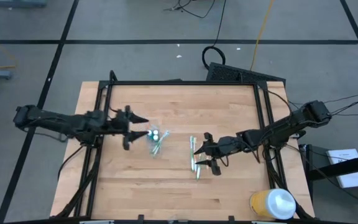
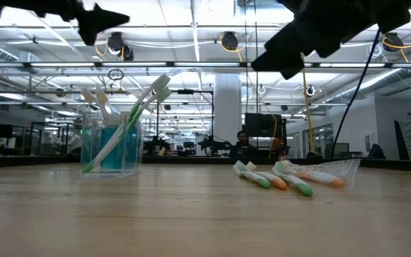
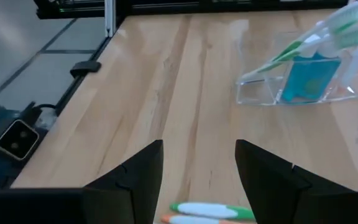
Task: Pick & Place toothbrushing station
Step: Put the orange toothbrush in the transparent organizer
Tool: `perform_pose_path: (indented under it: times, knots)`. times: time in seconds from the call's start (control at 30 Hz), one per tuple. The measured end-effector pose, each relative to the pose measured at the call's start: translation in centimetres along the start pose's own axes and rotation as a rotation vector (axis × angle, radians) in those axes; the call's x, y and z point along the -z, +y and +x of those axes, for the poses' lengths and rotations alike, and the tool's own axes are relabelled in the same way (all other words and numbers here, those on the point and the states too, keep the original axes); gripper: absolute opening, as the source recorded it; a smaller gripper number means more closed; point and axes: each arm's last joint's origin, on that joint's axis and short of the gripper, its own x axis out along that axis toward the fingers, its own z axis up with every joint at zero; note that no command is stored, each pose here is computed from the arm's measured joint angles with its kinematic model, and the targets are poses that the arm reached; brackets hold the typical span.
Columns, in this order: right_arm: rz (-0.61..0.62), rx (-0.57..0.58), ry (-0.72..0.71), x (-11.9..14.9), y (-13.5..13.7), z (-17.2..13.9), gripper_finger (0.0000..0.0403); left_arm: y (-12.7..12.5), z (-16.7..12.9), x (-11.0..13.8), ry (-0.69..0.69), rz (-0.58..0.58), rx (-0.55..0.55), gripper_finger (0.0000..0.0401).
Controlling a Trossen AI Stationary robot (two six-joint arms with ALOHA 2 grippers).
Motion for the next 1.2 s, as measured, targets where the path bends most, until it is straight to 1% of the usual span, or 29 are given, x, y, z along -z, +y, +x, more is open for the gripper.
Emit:
perform_pose_path:
  times: [0.1, 0.23, 0.33, 0.47, 0.53, 0.57, 0.63, 0.67, 0.77, 0.83, 0.87, 0.97, 1.03, 1.2]
  knots:
    - [0.002, -0.006, -0.032, 0.3, 0.0, -1.1, 0.0192, 0.2, -2.0, 0.0, -0.043, 0.015, -0.029, 0.0266]
    - [0.041, -0.017, -0.08, 1.3, -0.2, -2.8, 0.0192, 0.4, -3.6, 1.6, -0.072, 0.025, -0.035, 0.0266]
    - [0.111, -0.055, -0.139, 2.6, -0.4, -3.6, 0.0192, 0.8, -4.4, 2.9, -0.088, 0.02, -0.058, 0.0266]
    - [0.19, -0.095, -0.255, 4.0, -0.7, -4.2, 0.0192, 1.0, -4.9, 3.8, -0.127, 0.007, -0.051, 0.0266]
    - [0.219, -0.088, -0.26, 4.1, -0.9, -4.3, 0.0192, 1.1, -4.9, 4.2, -0.12, 0.007, -0.051, 0.0266]
    - [0.229, -0.071, -0.237, 4.1, -1.0, -4.2, 0.0192, 1.1, -4.9, 4.2, -0.119, 0.001, -0.052, 0.0266]
    - [0.234, 0.014, -0.157, 4.1, -1.0, -3.8, 0.0192, 1.1, -4.8, 4.3, -0.116, -0.005, -0.052, 0.0266]
    - [0.236, 0.066, -0.112, 3.9, -1.0, -3.6, 0.0192, 1.1, -4.8, 4.3, -0.116, -0.005, -0.052, 0.0266]
    - [0.276, 0.269, 0.038, 3.3, -1.2, -3.0, 0.0192, 1.1, -4.8, 4.3, -0.113, -0.007, -0.053, 0.0266]
    - [0.33, 0.388, 0.11, 2.9, -1.7, -2.4, 0.0192, 1.1, -4.8, 4.3, -0.113, -0.011, -0.053, 0.0266]
    - [0.361, 0.423, 0.145, 2.8, -1.9, -2.1, 0.0192, 1.1, -4.8, 4.3, -0.111, -0.014, -0.053, 0.0266]
    - [0.434, 0.475, 0.238, 3.1, -2.7, -1.0, 0.0192, 1.1, -4.8, 4.3, -0.112, -0.026, -0.052, 0.0266]
    - [0.476, 0.48, 0.305, 3.7, -3.1, -0.3, 0.0192, 1.1, -4.8, 4.3, -0.111, -0.03, -0.052, 0.0266]
    - [0.555, 0.497, 0.404, 5.3, -3.8, 1.0, 0.0192, 1.1, -4.8, 4.4, -0.111, -0.035, -0.053, 0.0266]
